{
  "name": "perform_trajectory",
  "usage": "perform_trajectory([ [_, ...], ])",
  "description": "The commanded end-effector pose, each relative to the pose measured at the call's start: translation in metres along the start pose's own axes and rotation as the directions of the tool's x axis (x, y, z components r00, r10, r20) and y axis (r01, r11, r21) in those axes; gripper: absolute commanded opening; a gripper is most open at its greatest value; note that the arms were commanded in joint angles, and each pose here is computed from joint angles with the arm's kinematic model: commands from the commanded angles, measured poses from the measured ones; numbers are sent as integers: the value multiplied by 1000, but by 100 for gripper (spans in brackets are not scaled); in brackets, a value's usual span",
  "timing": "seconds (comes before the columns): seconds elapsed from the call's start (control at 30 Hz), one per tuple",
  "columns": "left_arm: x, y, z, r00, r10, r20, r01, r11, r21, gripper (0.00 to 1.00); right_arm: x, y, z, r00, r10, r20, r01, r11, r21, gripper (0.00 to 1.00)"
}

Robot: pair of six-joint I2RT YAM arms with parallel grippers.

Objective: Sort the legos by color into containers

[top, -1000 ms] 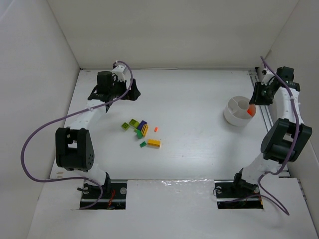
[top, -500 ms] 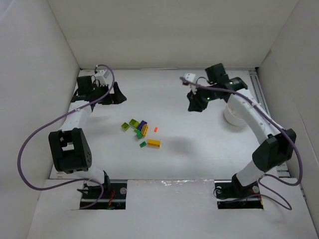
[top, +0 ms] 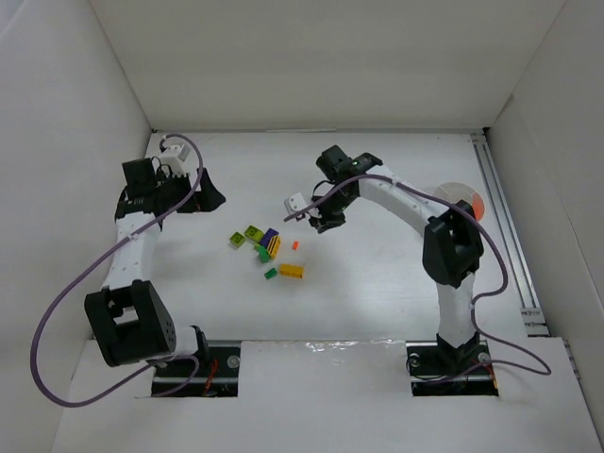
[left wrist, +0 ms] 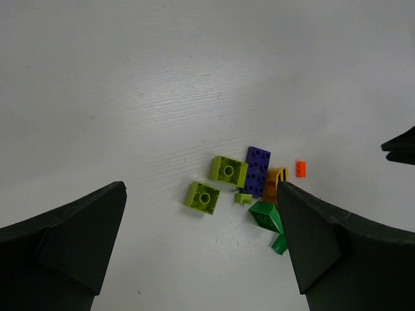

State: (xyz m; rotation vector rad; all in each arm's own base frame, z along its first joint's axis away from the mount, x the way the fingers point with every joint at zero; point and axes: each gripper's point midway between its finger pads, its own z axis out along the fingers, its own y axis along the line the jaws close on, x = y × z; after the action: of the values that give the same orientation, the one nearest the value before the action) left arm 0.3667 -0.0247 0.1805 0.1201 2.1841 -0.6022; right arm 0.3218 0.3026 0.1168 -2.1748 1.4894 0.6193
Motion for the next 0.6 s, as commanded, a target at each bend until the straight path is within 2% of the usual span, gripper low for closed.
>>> perform_trajectory([
  [0.0, 8, -8, -13, 999, 32, 19, -32, 999, -3, 100, -29, -1, 10, 966, -255, 29, 257, 965, -52, 22],
  [0.13, 7, -12, -24, 996, 69, 53, -68, 997, -31, 100, -32, -5, 32, 943, -333, 6, 333, 940, -80, 22],
  [0.37, 14, 9, -37, 998, 6, 61, -2, 998, -68, 100, -48, -8, 63, 913, -407, 7, 406, 908, -106, 33],
  [0.57, 16, 29, -41, 994, -84, 70, 87, 996, -37, 100, -47, -9, 78, 894, -447, -28, 440, 889, -126, 34],
])
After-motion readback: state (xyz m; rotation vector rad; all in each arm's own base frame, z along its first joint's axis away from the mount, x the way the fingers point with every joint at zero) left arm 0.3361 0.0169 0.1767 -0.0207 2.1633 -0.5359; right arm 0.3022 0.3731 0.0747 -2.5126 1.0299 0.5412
